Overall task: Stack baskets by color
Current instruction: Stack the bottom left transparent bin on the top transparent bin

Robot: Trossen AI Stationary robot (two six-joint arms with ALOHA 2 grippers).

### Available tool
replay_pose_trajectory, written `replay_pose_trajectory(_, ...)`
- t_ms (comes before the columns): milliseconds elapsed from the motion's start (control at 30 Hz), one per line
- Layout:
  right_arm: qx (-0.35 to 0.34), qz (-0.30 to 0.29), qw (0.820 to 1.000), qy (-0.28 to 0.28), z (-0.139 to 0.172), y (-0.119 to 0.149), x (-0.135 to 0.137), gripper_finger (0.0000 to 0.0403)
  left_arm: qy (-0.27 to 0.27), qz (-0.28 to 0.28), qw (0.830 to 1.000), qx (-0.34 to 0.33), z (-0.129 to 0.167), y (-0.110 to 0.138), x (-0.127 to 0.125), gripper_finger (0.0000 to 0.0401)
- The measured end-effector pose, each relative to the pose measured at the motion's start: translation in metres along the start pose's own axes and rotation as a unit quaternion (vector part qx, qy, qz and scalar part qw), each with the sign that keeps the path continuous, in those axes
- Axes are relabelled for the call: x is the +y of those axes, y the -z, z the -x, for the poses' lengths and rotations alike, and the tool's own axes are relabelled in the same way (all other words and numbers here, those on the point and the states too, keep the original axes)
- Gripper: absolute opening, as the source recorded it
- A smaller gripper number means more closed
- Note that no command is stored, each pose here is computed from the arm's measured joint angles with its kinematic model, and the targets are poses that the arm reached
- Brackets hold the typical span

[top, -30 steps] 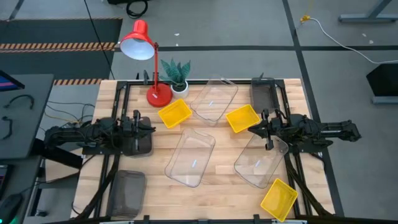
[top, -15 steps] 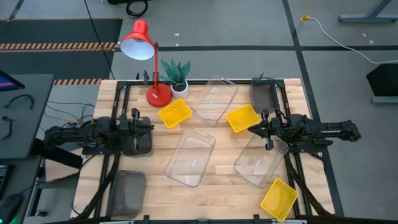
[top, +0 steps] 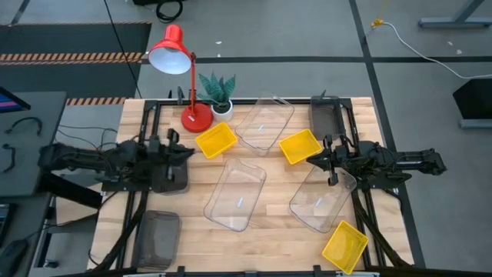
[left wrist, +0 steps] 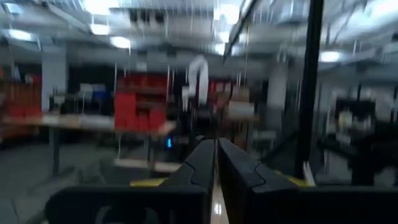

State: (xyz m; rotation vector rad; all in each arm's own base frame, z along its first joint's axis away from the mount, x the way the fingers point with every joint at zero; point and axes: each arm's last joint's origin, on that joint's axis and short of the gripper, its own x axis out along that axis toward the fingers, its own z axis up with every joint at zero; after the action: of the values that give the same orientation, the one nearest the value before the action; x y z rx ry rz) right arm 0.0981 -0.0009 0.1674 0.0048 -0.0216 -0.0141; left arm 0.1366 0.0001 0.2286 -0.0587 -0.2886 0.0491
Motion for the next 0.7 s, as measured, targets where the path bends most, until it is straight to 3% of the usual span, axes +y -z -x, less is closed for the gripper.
replay_pose_trajectory(133,0.0,0.0,1.0,0.0,0.0,0.0,0.0,0.003,0.01,-0.071,0.987,0.144,-0.043,0.001,-0.006,0.0032)
replay_pose_trajectory(300,0.0,0.0,1.0,0.0,0.0,0.0,0.0,0.003,0.039,-0.147,0.939,0.308,-0.089,0.003,-0.011,0.0031)
replay_pose_trajectory(433,0.0,0.0,1.0,0.0,0.0,0.0,0.0,0.003,0.047,-0.137,0.918,0.369,-0.118,0.0,-0.017,0.0021)
replay_pose_trajectory(533,0.0,0.0,1.0,0.0,0.0,0.0,0.0,0.003,0.091,-0.151,0.891,0.418,-0.132,-0.002,-0.027,0.0019)
replay_pose_trajectory(700,0.0,0.0,1.0,0.0,0.0,0.0,0.0,0.003,0.162,-0.174,0.846,0.477,-0.139,-0.015,-0.064,0.0038)
